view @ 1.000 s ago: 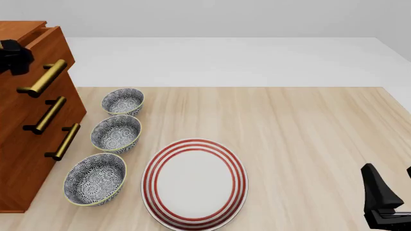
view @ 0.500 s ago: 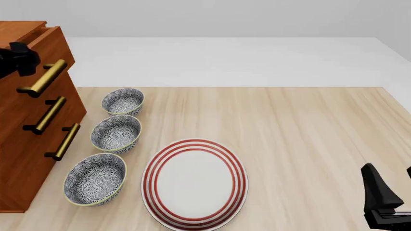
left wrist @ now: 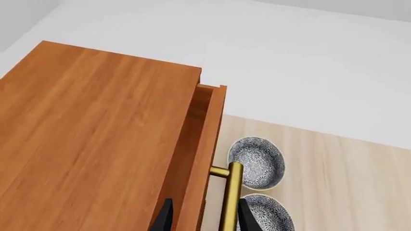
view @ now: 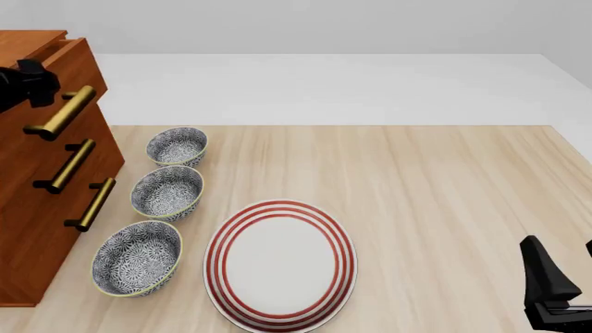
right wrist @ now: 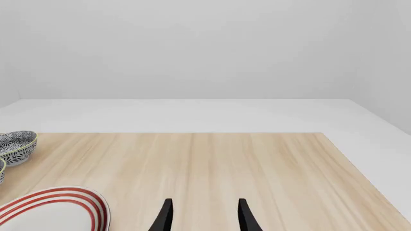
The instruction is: Open the top drawer of the cabinet.
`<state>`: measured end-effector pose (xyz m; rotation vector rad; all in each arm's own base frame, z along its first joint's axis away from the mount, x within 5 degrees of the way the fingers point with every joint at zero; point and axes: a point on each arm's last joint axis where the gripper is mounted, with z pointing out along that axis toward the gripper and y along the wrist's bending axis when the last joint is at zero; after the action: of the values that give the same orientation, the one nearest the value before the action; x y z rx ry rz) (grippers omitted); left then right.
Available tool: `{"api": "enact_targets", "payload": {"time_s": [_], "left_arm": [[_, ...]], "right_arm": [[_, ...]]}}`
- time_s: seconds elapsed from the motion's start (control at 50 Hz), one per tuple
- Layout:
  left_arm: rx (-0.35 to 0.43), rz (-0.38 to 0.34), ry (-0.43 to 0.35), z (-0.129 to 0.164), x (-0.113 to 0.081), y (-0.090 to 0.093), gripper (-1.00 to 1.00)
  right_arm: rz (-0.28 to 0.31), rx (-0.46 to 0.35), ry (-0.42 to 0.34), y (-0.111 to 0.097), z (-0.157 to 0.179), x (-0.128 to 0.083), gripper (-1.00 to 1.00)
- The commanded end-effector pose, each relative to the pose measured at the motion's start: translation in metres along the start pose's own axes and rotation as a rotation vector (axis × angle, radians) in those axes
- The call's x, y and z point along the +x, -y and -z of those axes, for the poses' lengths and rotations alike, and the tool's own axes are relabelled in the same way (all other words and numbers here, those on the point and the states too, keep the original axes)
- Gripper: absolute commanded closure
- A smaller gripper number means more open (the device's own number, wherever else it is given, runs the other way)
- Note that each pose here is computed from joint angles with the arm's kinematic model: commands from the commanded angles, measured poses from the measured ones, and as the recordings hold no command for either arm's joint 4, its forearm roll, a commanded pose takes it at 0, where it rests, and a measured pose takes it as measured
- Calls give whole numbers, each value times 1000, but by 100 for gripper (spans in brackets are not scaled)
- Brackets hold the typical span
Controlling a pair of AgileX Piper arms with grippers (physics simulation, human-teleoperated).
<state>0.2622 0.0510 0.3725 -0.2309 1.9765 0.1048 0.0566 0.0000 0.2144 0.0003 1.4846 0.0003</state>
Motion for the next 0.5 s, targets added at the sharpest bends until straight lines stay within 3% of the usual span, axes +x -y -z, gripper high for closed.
{"api": "enact_targets", "payload": {"time_s": [0.02,0.5], "left_arm": [[18,16,-38,-7,9,4,-100],[43,6,-62,-6,14,12,-100]], "right_arm": [[0,0,0,0,0,0,-100],[0,0,0,0,0,0,-100]]}}
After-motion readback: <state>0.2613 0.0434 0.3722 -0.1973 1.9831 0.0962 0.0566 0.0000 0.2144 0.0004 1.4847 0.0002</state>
